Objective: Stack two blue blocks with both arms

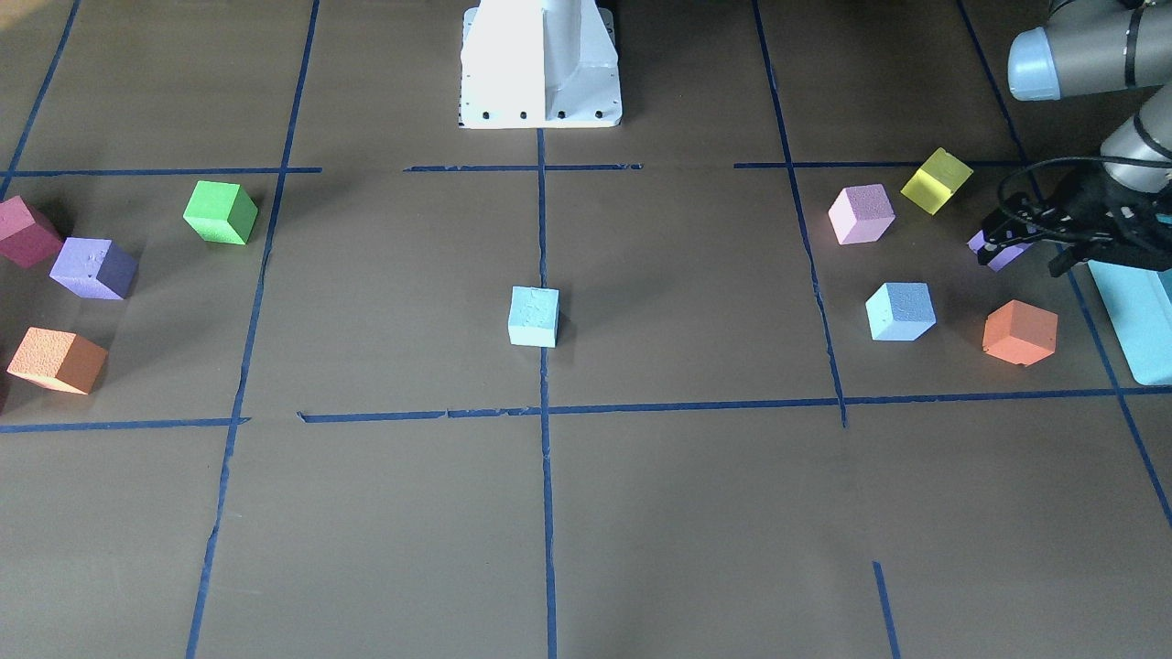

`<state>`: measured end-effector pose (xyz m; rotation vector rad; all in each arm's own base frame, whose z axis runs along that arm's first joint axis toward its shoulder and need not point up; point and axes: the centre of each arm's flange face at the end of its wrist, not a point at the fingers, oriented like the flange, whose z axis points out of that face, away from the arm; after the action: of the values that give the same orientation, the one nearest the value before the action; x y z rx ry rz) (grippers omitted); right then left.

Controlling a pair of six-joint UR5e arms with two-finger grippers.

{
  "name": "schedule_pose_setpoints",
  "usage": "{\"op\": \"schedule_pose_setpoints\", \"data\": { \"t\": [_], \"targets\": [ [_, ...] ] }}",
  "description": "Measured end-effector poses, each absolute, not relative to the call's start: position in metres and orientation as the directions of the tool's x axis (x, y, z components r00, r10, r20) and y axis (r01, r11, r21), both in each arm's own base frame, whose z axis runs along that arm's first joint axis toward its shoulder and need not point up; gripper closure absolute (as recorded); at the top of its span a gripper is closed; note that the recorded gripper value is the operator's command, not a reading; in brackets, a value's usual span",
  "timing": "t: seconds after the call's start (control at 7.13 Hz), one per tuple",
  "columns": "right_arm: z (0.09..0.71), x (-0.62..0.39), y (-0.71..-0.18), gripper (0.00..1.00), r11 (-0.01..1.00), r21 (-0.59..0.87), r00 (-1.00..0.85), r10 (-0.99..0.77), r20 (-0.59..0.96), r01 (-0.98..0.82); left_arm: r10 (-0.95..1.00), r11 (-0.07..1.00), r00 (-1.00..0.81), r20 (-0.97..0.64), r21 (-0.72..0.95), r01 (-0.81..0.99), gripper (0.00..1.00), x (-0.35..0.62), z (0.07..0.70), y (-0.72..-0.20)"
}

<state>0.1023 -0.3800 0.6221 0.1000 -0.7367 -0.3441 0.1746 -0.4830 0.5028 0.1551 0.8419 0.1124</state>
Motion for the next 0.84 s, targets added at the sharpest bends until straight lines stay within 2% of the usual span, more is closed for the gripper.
{"op": "schedule_pose_setpoints", "data": {
  "t": [0.42,0.84],
  "targets": [
    [0.624,0.103,-0.378,0.00,0.941,0.204,0.688,-0.337,0.643,0.270,0.032,0.991,0.661,-0.750,0.110,0.077,0.00,0.255,0.500,-0.484],
    [0.626,0.103,-0.377,0.00,0.941,0.202,0.688,-0.336,0.643,0.271,0.029,0.995,0.682,-0.731,0.086,0.049,0.00,0.294,0.517,-0.479]
  ]
}}
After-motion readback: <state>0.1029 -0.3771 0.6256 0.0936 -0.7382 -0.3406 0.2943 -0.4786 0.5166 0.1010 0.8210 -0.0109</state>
